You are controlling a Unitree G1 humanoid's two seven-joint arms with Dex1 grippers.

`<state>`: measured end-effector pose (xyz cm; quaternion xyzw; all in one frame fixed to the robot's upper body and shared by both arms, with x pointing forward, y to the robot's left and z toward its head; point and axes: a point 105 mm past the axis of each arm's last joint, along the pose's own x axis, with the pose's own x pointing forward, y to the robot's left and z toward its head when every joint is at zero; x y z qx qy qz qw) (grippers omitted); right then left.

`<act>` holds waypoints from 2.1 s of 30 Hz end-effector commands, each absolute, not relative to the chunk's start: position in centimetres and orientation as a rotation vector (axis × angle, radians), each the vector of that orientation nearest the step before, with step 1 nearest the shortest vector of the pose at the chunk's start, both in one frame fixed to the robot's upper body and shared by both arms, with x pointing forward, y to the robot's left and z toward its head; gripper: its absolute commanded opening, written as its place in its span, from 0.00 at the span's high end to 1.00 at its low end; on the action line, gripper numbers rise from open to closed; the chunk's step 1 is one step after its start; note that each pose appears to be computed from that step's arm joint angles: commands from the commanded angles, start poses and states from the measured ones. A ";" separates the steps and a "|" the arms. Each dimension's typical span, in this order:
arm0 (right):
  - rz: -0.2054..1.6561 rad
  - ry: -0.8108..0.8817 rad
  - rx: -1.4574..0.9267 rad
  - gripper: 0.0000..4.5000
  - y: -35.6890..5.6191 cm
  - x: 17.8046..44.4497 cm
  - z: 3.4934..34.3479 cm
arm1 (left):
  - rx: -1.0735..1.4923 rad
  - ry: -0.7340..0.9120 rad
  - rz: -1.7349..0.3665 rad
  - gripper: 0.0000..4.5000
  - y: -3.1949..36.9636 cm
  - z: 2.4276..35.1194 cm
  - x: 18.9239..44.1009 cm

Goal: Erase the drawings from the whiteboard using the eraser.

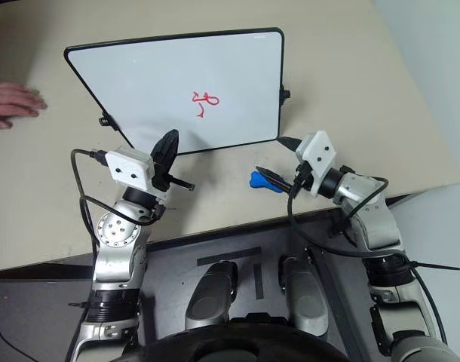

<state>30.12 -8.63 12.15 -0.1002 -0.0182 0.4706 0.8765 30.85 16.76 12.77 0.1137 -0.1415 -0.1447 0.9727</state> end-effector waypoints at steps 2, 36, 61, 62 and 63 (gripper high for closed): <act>0.962 -0.091 -0.251 0.09 -9.0 29.7 13.6 | 0.211 -0.317 -0.324 1.00 15.9 13.4 31.4; 1.208 0.105 -0.286 0.09 -6.3 27.4 9.7 | 0.226 -0.272 -0.212 1.00 17.8 12.3 28.2; 1.207 0.139 -0.347 0.09 -6.6 28.0 8.4 | 0.195 -0.277 -0.215 1.00 16.8 12.0 28.6; 1.204 0.142 -0.349 0.09 -6.6 28.2 8.3 | 0.194 -0.277 -0.214 1.00 16.8 12.0 28.6; 1.201 0.144 -0.352 0.09 -6.6 28.3 8.3 | 0.194 -0.277 -0.214 1.00 16.8 12.0 28.6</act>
